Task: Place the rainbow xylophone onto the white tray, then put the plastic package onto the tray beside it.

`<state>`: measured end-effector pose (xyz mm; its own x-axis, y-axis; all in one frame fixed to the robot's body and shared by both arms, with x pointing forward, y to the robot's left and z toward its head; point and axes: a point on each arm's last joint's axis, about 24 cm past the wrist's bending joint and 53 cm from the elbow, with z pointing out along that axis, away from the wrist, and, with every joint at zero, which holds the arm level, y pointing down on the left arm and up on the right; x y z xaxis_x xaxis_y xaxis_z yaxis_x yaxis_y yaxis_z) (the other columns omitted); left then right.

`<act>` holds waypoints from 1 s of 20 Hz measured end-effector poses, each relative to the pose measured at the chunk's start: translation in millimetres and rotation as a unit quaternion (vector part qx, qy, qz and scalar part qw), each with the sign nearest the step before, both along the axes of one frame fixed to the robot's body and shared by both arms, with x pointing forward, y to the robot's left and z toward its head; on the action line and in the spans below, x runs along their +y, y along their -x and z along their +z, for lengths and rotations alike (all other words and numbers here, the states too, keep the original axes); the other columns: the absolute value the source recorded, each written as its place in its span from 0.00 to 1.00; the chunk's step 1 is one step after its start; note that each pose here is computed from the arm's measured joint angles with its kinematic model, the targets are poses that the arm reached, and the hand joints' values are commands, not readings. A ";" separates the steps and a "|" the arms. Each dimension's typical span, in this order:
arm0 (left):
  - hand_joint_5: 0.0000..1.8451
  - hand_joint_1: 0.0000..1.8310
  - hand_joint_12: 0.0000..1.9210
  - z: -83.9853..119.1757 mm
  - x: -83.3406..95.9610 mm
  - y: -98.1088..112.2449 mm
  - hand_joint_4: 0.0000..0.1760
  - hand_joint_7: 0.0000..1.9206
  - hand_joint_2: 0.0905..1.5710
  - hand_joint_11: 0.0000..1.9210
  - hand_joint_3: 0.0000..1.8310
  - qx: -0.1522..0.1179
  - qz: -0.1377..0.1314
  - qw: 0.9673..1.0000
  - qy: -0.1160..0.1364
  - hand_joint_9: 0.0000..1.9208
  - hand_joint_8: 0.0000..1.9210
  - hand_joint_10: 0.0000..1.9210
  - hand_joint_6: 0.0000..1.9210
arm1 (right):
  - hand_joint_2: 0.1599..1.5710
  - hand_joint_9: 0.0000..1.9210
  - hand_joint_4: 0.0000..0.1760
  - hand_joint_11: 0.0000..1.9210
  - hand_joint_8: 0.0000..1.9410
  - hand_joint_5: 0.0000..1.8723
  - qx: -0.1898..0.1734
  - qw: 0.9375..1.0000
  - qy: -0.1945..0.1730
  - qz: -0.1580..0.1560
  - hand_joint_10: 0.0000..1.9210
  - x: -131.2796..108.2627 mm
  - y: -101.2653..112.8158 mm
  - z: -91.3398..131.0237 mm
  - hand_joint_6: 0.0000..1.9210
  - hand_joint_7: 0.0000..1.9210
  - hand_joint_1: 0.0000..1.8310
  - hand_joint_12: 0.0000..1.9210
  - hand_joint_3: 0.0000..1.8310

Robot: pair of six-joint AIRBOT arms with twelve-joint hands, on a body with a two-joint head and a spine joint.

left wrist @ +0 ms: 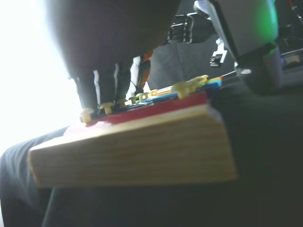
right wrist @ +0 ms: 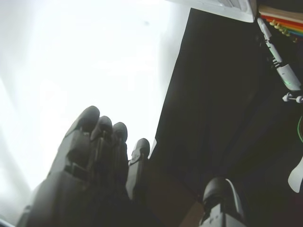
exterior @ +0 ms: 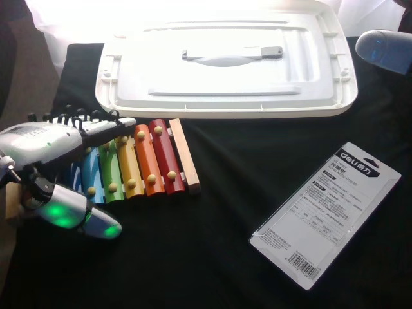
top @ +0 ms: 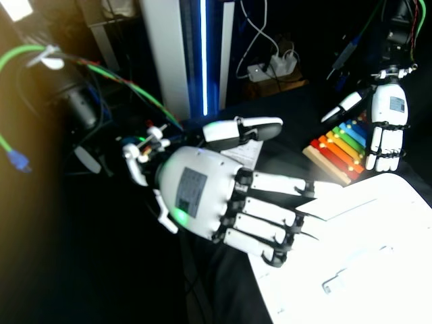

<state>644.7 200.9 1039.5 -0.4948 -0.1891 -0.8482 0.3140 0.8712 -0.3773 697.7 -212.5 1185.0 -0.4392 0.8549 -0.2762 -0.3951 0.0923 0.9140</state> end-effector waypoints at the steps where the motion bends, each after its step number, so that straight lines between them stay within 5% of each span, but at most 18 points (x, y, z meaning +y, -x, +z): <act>1: 0.21 0.57 0.53 1.2 -0.6 -0.2 0.39 0.31 0.65 0.19 0.00 -0.003 -0.002 1.000 -0.001 0.37 0.01 0.03 0.01 | 0.54 0.12 0.98 0.00 0.00 0.18 0.000 1.000 0.000 0.000 0.00 0.1 0.0 0.0 0.00 0.15 0.23 0.32 0.00; 2: 0.28 0.63 0.53 3.8 -1.4 -1.0 0.20 0.37 0.68 0.23 0.00 -0.010 -0.004 1.000 -0.001 0.42 0.01 0.04 0.01 | 0.53 0.12 1.00 0.00 0.00 0.18 0.000 1.000 0.000 0.000 0.00 0.1 0.0 0.0 0.00 0.15 0.22 0.32 0.00; 3: 0.35 0.72 0.58 9.1 -3.5 -2.7 0.00 0.45 0.72 0.30 0.00 -0.022 -0.007 1.000 0.001 0.46 0.48 0.54 0.49 | 0.53 0.12 1.00 0.00 0.00 0.18 0.000 1.000 0.000 0.001 0.00 0.2 0.1 0.0 0.00 0.15 0.22 0.33 0.00; 4: 0.38 0.74 0.63 12.9 -4.2 -4.1 0.00 0.45 0.73 0.34 0.00 -0.028 -0.006 1.000 0.005 0.44 0.61 0.70 0.57 | 0.54 0.12 1.00 0.00 0.00 0.18 0.000 1.000 0.000 0.000 0.00 0.1 0.0 0.0 0.00 0.15 0.22 0.33 0.00; 5: 0.41 0.74 0.66 15.7 -5.6 -4.7 0.00 0.46 0.74 0.32 0.00 -0.033 -0.007 0.999 0.008 0.42 0.63 0.74 0.57 | 0.54 0.12 1.00 0.00 0.00 0.18 0.000 1.000 0.000 0.000 0.00 0.0 0.0 0.1 0.00 0.15 0.23 0.33 0.00; 6: 0.42 0.74 0.66 16.4 -5.8 -4.8 0.00 0.42 0.74 0.30 0.00 -0.034 -0.008 0.999 0.008 0.39 0.66 0.74 0.62 | 0.54 0.12 0.94 0.00 0.00 0.18 0.000 1.000 0.000 0.000 0.00 0.1 0.1 0.1 0.00 0.15 0.23 0.33 0.00; 8: 0.45 0.74 0.64 16.7 -5.8 -4.9 0.00 0.44 0.73 0.29 0.00 -0.035 -0.008 0.999 0.009 0.38 0.63 0.72 0.60 | 0.53 0.12 0.99 0.00 0.00 0.18 0.000 1.000 0.000 0.000 0.00 0.1 0.1 0.1 0.00 0.15 0.22 0.33 0.00; 11: 0.45 0.74 0.67 17.4 -7.6 -3.2 0.00 0.44 0.74 0.28 0.00 -0.035 -0.008 0.999 0.013 0.39 0.65 0.72 0.59 | 0.53 0.12 0.85 0.00 0.00 0.18 0.000 1.000 0.000 0.000 0.00 0.2 0.1 0.0 0.00 0.15 0.24 0.32 0.00; 15: 0.45 0.74 0.68 19.9 -7.0 -1.3 0.00 0.47 0.72 0.29 0.00 -0.037 -0.007 0.999 0.016 0.41 0.61 0.68 0.60 | 0.54 0.12 0.83 0.00 0.00 0.18 0.000 1.000 0.000 0.000 0.00 0.2 0.1 -0.1 0.00 0.15 0.23 0.32 0.00; 20: 0.44 0.74 0.67 24.0 -6.3 2.2 0.00 0.41 0.74 0.28 0.00 -0.037 -0.007 0.999 0.018 0.41 0.70 0.71 0.59 | 0.53 0.11 0.85 0.00 0.00 0.18 0.000 1.000 0.000 0.001 0.00 0.7 0.2 -0.3 0.00 0.15 0.23 0.31 0.00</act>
<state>642.6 194.7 1063.5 -0.4332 -0.2135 -0.8756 0.3543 0.8530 -0.3833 697.4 -211.8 1184.8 -0.4404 0.8545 -0.2753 -0.3952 0.0909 0.9141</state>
